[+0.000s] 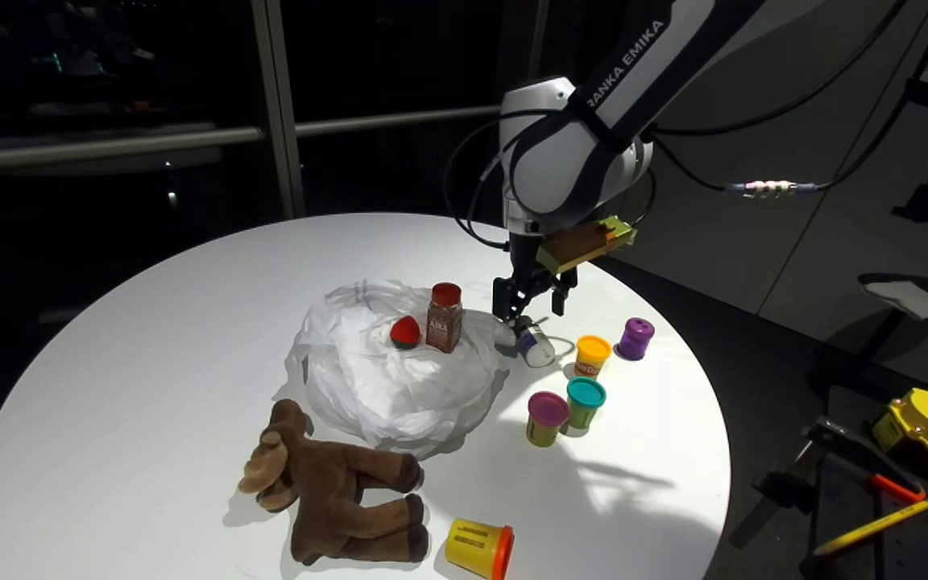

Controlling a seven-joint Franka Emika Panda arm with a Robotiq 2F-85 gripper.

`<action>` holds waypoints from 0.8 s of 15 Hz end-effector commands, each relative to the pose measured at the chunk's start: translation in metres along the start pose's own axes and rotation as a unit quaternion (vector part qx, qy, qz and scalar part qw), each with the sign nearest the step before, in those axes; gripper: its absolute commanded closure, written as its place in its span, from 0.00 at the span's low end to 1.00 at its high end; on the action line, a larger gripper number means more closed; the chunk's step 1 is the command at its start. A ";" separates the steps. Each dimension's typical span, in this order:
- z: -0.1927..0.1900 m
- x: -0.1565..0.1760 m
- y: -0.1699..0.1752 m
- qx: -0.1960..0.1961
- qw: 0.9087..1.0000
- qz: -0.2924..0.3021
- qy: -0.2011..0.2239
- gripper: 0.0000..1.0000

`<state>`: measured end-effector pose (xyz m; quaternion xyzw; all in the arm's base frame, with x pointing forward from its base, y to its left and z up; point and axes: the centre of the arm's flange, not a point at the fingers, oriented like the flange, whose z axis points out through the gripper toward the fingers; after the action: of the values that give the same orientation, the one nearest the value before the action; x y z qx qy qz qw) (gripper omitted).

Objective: Put the objects on the table into the plastic bag.

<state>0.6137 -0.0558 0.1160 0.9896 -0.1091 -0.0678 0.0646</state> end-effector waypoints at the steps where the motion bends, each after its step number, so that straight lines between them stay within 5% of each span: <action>1: 0.012 0.019 -0.004 0.024 1.000 -0.018 -0.008 0.00; 2: 0.016 0.020 -0.005 0.026 0.999 -0.021 -0.013 0.00; 3: 0.021 0.020 -0.005 0.028 0.999 -0.022 -0.018 0.25; 5: 0.026 0.020 -0.005 0.027 0.999 -0.018 -0.022 0.32; 9: 0.018 0.005 0.006 0.017 1.000 0.009 -0.022 0.65; 12: -0.002 -0.009 0.012 0.010 0.999 0.031 -0.012 0.73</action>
<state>0.6170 -0.0665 0.0874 0.9882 -0.1147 -0.0867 0.0522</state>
